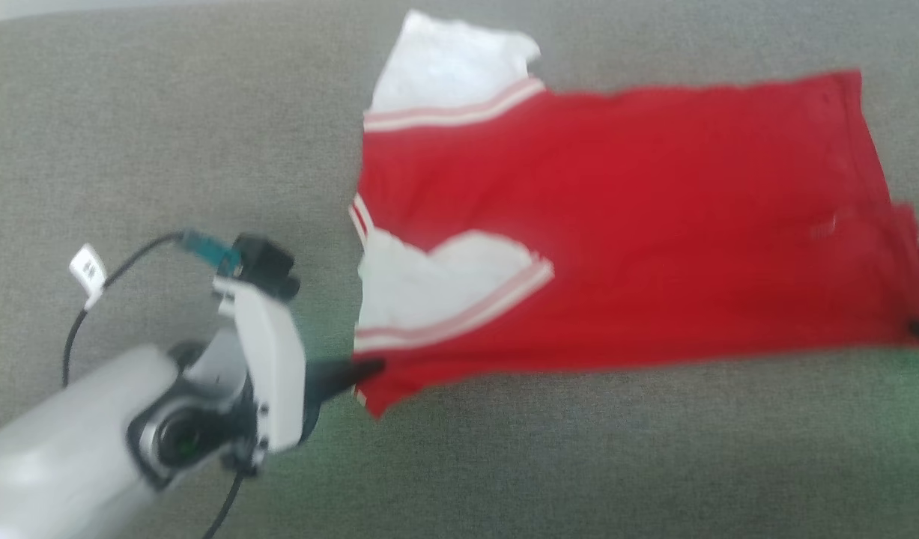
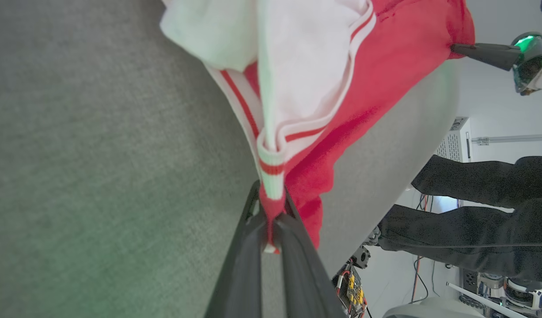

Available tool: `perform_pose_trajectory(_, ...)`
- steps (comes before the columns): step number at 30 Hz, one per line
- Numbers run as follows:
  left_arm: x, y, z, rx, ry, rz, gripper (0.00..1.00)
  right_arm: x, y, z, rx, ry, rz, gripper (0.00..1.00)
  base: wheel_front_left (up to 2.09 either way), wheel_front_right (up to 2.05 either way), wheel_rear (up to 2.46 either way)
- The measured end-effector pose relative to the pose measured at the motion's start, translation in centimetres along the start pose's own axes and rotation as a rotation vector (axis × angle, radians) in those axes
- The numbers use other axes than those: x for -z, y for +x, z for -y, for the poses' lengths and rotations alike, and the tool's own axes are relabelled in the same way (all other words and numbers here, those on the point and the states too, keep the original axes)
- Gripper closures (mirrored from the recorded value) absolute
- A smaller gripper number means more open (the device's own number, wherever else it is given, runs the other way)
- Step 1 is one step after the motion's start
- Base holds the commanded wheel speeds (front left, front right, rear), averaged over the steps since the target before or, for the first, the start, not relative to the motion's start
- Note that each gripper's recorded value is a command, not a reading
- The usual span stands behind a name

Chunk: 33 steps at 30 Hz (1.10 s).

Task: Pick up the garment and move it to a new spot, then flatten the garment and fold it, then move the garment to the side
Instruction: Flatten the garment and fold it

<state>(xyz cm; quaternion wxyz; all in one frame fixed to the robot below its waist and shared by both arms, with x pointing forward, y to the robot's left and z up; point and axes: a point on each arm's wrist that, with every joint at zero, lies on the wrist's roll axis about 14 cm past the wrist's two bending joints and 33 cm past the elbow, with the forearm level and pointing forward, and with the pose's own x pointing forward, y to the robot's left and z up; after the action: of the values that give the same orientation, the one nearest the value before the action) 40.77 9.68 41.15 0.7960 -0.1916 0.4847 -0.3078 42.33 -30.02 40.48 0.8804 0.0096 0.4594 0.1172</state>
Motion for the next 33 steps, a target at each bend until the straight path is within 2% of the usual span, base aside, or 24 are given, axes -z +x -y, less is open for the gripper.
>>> perform_pose_trajectory(4,2.4,-1.3,0.7,0.009,0.0,-0.027,1.0,3.0,-1.0,0.1,-0.006,-0.005,-0.056,1.0,0.0,0.0,0.0)
perform_pose_trajectory(9,4.1,-2.1,1.8,0.016,-0.006,-0.023,1.0,5.0,-2.3,-0.3,-0.018,0.006,-0.062,0.98,0.0,0.0,0.0)
perform_pose_trajectory(10,4.3,-2.1,2.0,0.017,-0.009,-0.018,1.0,5.0,-2.4,-0.5,-0.023,0.008,-0.048,0.69,0.0,0.0,0.0)
perform_pose_trajectory(11,4.4,-2.1,2.1,0.019,-0.008,-0.017,0.88,4.7,-2.6,-0.5,-0.022,0.011,-0.031,0.44,0.0,0.0,0.0)
perform_pose_trajectory(12,4.4,-2.2,2.2,0.015,-0.003,-0.011,0.64,4.4,-2.7,-0.5,-0.018,0.005,-0.006,0.0,0.0,0.0,0.0)
perform_pose_trajectory(13,4.3,-2.2,2.2,0.008,0.003,-0.001,0.47,4.0,-2.8,-0.5,-0.016,0.001,0.023,0.0,0.0,0.0,0.0)
perform_pose_trajectory(14,4.3,-2.4,2.1,0.004,0.004,0.005,0.14,3.4,-2.9,-0.5,-0.015,0.002,0.056,0.0,0.0,0.0,0.0)
perform_pose_trajectory(15,4.2,-2.5,2.1,-0.001,0.012,0.015,0.14,2.8,-3.0,-0.6,-0.015,0.007,0.092,0.0,0.0,0.0,0.0)
perform_pose_trajectory(16,3.7,-2.7,2.0,-0.007,0.016,0.038,0.0,2.0,-3.1,-0.6,-0.012,0.004,0.138,0.0,0.0,0.0,0.0)
perform_pose_trajectory(22,-0.8,-3.9,0.8,-0.07,0.055,0.235,0.0,-2.5,-4.3,-0.7,0.011,-0.039,0.416,0.0,0.0,0.0,0.0)
perform_pose_trajectory(27,-5.5,-4.1,-1.2,-0.162,0.065,0.456,0.0,-5.9,-5.6,-1.2,0.028,-0.025,0.68,0.0,0.0,0.0,0.0)
perform_pose_trajectory(33,-12.8,-3.6,-4.1,-0.305,0.175,0.639,0.0,-7.4,-6.3,-1.1,0.075,0.02,0.841,0.0,0.0,0.0,0.0)
